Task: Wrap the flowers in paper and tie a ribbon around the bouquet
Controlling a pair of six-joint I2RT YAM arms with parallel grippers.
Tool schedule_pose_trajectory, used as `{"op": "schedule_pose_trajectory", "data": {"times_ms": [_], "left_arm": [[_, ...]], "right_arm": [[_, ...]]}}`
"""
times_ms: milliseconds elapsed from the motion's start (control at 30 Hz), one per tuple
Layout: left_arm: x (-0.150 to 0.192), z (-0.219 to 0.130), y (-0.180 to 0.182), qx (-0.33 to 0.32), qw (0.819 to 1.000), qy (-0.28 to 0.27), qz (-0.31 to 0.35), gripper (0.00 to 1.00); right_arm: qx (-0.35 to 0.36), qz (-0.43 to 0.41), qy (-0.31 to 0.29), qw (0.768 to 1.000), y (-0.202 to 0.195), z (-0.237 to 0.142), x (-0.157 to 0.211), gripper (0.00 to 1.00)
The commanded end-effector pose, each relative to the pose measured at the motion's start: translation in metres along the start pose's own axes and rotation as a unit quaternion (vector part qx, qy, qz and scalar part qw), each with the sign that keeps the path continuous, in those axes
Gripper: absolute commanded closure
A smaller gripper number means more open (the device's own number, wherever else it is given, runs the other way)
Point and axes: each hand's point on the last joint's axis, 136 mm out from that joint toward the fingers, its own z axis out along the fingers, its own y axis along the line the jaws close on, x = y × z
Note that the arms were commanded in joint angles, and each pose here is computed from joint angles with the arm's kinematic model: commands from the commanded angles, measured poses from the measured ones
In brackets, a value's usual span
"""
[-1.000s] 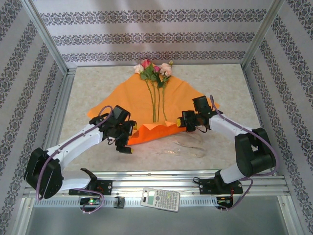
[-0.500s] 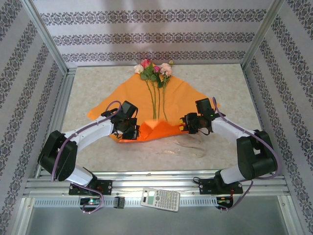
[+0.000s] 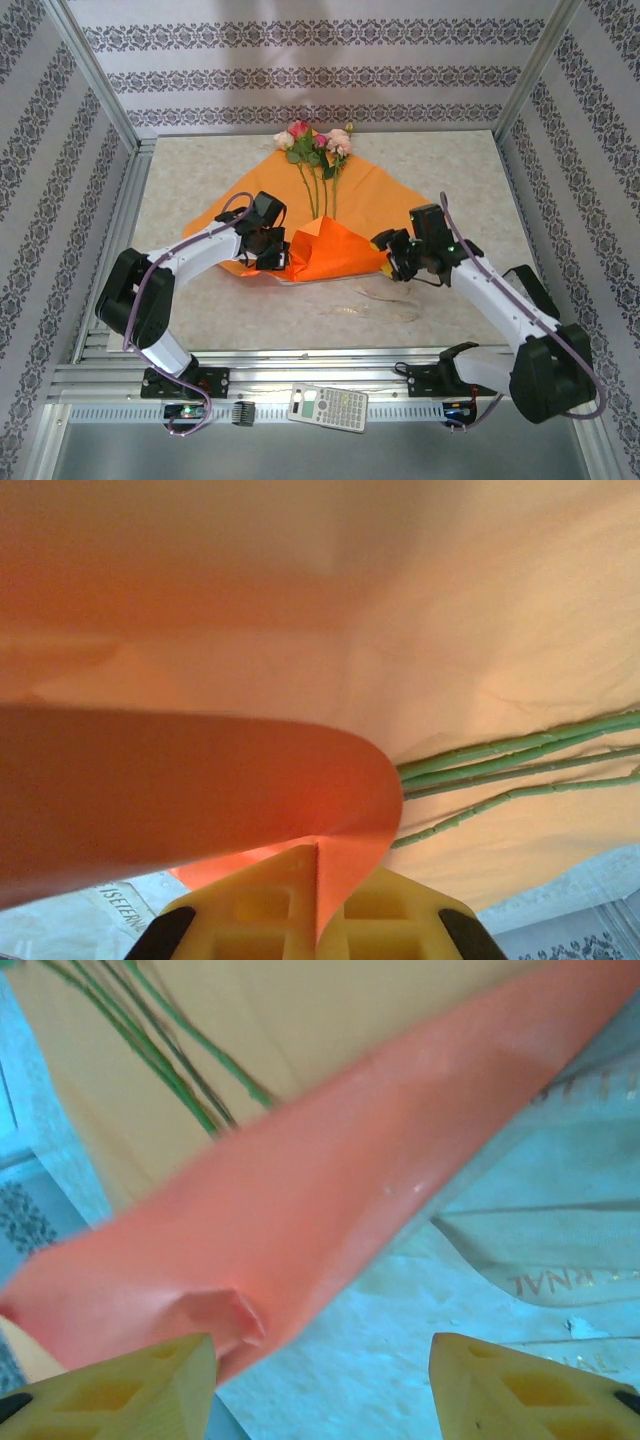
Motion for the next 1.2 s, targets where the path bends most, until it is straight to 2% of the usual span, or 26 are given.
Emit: {"op": "schedule_pose_trajectory", "data": {"times_ms": [0,133,267,467,700,867,1067,1167], "left_arm": [[-0.006,-0.003,-0.001,-0.014,1.000,-0.006,0.009,1.00],[-0.009,-0.005,-0.001,-0.019,1.000,-0.006,0.012,1.00],[-0.011,-0.006,0.001,-0.024,1.000,-0.006,0.017,1.00],[-0.015,-0.004,0.004,-0.030,0.999,-0.003,0.016,1.00],[-0.013,-0.003,0.002,-0.034,0.999,0.006,0.026,1.00],[-0.014,-0.003,0.002,-0.035,0.999,0.009,0.028,1.00],[-0.015,-0.005,-0.006,-0.032,0.999,0.011,0.038,1.00],[-0.018,-0.004,-0.007,-0.030,0.999,0.009,0.043,0.97]], "right_arm": [[-0.009,-0.021,0.027,0.999,-0.011,0.024,0.020,0.42],[-0.028,-0.037,0.066,0.997,0.008,0.052,0.050,0.42],[-0.060,-0.004,0.071,0.996,0.017,0.076,0.062,0.40],[-0.068,0.059,0.070,0.994,0.004,0.107,0.073,0.40],[-0.103,0.075,0.031,0.991,0.012,0.117,0.060,0.40],[-0.100,0.081,0.016,0.992,0.012,0.122,0.054,0.40],[-0.091,0.091,0.005,0.992,0.003,0.131,0.049,0.51],[-0.083,0.098,0.003,0.992,-0.001,0.136,0.048,0.61]]}}
